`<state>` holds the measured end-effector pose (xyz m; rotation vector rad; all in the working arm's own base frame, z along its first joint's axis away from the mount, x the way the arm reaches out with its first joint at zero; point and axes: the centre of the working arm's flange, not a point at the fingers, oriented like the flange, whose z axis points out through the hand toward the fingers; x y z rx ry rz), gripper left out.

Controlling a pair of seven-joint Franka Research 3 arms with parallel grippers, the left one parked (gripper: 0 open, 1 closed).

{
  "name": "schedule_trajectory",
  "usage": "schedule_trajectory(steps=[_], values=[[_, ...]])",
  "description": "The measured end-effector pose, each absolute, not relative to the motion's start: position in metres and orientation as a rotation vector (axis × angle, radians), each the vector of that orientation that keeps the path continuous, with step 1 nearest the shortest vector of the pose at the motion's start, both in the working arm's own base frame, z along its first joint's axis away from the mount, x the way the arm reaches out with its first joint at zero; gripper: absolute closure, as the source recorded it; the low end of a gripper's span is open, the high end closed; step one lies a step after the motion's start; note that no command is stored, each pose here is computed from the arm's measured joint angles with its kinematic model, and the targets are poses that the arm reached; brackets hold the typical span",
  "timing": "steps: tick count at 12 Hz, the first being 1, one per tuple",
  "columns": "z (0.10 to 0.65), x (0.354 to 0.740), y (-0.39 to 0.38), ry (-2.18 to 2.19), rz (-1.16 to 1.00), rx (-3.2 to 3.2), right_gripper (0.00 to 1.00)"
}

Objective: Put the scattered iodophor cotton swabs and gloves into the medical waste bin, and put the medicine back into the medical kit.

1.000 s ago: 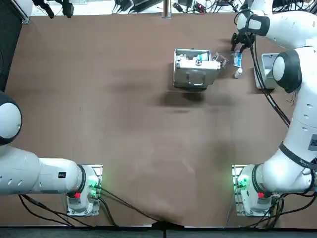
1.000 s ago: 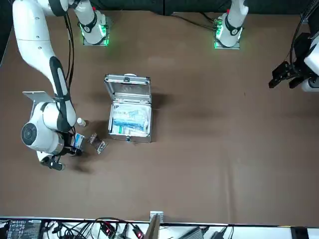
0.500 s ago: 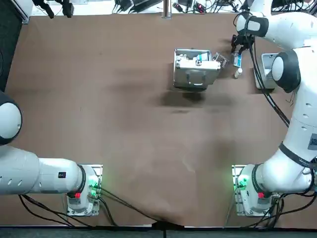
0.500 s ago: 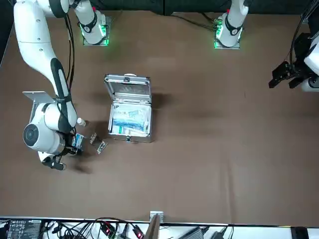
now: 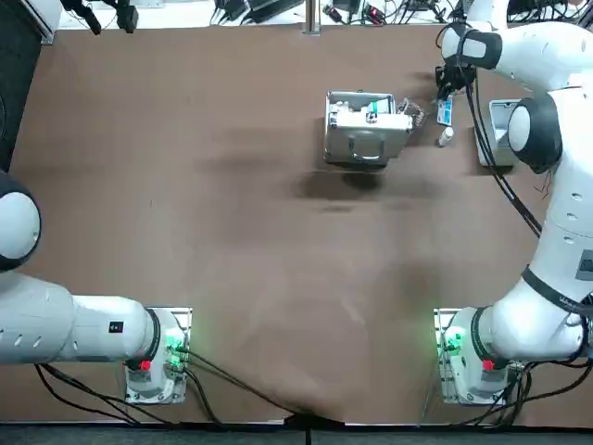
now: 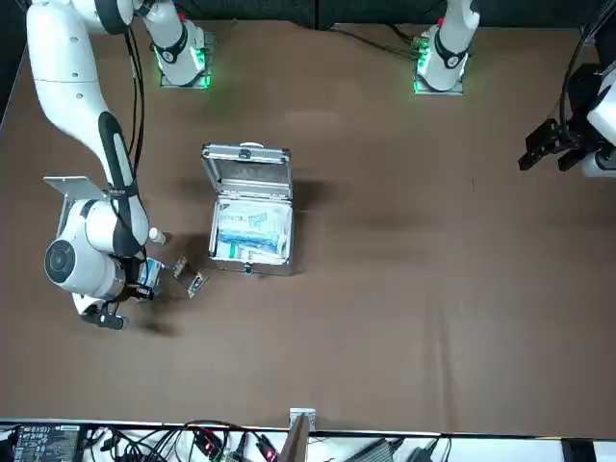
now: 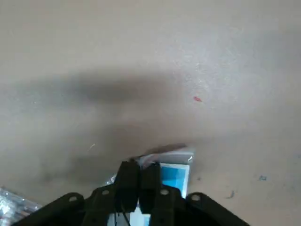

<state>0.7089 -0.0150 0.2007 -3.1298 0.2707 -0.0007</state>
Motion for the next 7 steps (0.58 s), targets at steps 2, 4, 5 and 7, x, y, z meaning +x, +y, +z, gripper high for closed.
schedule_trajectory(steps=[2, 4, 5, 7], values=[[0.202, 0.71, -0.013, 0.261, -0.006, -3.13, 0.99], [0.213, 0.716, -0.008, 0.247, -0.039, -3.127, 0.99], [0.225, 0.719, -0.005, 0.24, -0.056, -3.125, 0.99], [0.264, 0.722, -0.001, 0.232, -0.049, -3.117, 0.99]])
